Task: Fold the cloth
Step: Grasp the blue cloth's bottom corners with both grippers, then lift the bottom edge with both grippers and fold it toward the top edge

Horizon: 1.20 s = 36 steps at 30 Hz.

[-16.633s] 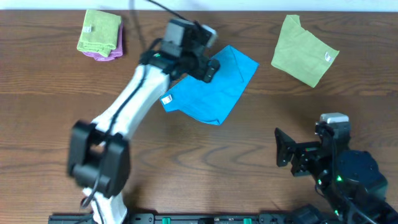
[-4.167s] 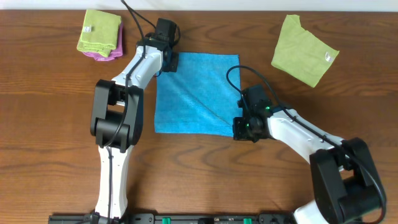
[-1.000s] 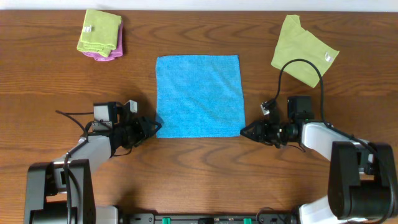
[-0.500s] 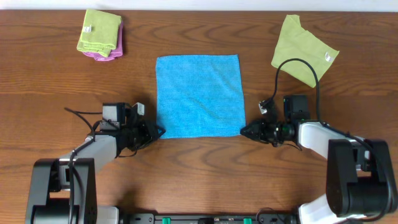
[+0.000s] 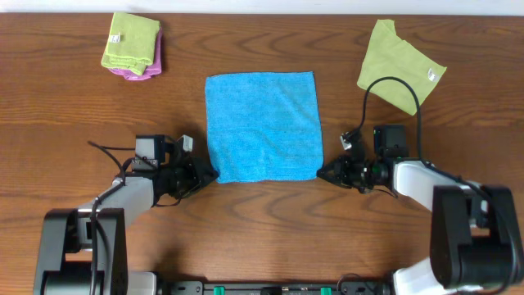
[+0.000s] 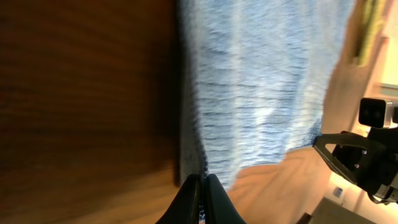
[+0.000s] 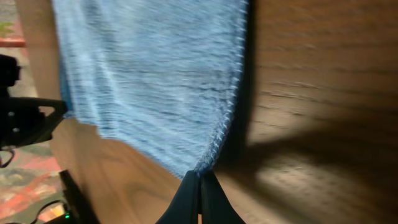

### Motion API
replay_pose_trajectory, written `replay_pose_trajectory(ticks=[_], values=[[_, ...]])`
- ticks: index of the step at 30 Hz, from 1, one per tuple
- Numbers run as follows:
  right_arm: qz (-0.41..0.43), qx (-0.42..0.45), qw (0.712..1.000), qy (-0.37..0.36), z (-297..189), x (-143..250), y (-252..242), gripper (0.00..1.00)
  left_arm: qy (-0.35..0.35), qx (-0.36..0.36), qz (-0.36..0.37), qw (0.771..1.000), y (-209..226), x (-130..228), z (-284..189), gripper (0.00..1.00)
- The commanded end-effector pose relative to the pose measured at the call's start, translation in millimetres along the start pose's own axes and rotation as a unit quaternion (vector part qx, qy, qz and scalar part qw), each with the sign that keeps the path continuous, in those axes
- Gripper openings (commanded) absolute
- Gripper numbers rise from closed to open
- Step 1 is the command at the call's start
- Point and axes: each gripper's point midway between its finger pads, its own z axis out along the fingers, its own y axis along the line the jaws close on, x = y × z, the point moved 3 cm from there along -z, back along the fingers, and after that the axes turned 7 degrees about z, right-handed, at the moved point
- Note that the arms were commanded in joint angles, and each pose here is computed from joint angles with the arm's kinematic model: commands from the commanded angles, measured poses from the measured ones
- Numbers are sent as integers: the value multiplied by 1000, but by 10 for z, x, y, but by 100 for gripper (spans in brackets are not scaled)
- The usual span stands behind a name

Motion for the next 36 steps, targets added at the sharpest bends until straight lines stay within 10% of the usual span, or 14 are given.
replay_pose_trajectory(ticks=[1,21,36], values=[[-49,-42,997,-29,-192,-112,403,2,-24,35,29,999,-298,-196,-142,5],[-141,4,975,-174,-415,-762,1063,2,-170,-48,123,977,-698,-1187,-421,6],[-154,10,969,-191,44,-1993,1263,2,-185,-70,152,968,-737,-2284,-27,6]])
